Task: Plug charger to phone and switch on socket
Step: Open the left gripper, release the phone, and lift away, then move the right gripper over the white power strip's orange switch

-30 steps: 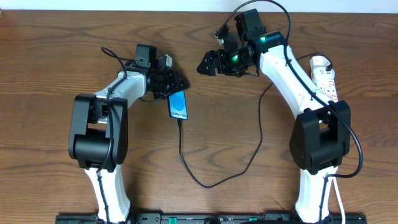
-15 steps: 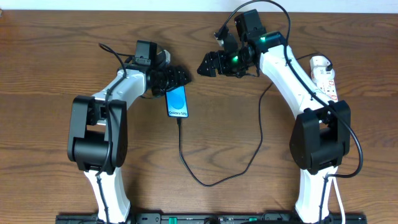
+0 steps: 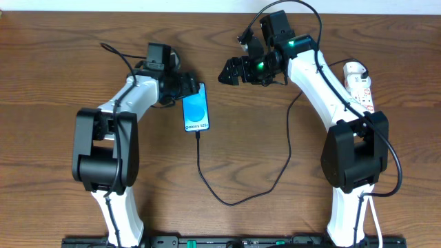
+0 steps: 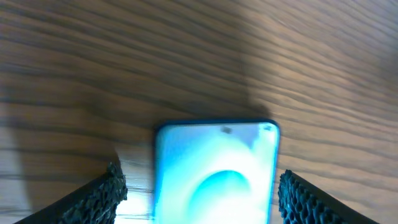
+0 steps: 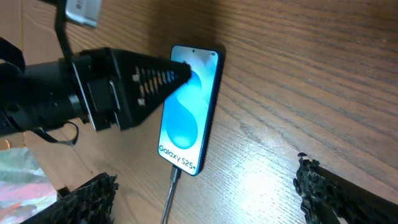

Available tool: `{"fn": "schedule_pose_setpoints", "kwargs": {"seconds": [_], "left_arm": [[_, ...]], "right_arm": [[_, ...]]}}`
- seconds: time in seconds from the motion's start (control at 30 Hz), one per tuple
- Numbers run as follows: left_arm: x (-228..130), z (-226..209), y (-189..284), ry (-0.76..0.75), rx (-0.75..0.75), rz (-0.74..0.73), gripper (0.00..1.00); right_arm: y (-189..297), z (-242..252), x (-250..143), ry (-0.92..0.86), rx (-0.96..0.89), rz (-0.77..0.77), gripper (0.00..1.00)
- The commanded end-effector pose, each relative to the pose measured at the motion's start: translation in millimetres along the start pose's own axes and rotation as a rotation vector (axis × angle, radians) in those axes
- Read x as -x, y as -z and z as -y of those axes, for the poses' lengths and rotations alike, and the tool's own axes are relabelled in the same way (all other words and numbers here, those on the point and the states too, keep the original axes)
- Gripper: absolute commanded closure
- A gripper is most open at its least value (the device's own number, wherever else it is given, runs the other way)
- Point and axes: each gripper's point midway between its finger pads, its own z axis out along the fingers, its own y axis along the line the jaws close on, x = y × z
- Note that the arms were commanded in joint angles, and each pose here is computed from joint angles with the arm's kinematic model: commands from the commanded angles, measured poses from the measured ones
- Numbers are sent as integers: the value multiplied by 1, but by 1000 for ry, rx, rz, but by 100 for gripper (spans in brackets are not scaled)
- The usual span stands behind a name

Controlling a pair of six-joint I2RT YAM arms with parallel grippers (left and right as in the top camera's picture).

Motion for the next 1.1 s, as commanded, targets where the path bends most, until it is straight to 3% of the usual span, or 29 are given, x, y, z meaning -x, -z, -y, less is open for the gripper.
{"fn": "schedule_pose_setpoints", "kwargs": {"seconds": [0.0, 0.07, 0.2, 0.4, 0.57, 0.73, 0.77, 0.8, 1.07], "left_arm": [[-2, -44, -1, 37, 114, -10, 19], [2, -50, 8, 56, 119, -3, 18], [14, -52, 40, 82, 114, 37, 19], [39, -11, 129, 41, -52, 178, 18], [39, 13, 191, 1, -88, 282, 18], [32, 21, 221, -13, -90, 325, 18], [30, 21, 222, -12, -89, 322, 17], [28, 20, 223, -9, -87, 316, 8], [13, 14, 216, 19, -65, 246, 7]], "right_arm": [[1, 3, 3, 22, -32, 12, 10], [2, 7, 5, 22, -53, 18, 9], [7, 10, 6, 11, -42, 24, 19], [43, 20, 13, -34, -28, 66, 39], [83, 35, 13, -52, -56, 102, 66], [126, 56, 11, -99, -99, 149, 93], [137, 62, 10, -118, -107, 163, 94], [147, 68, 9, -136, -115, 175, 96], [207, 133, -10, -316, -179, 233, 99]]}}
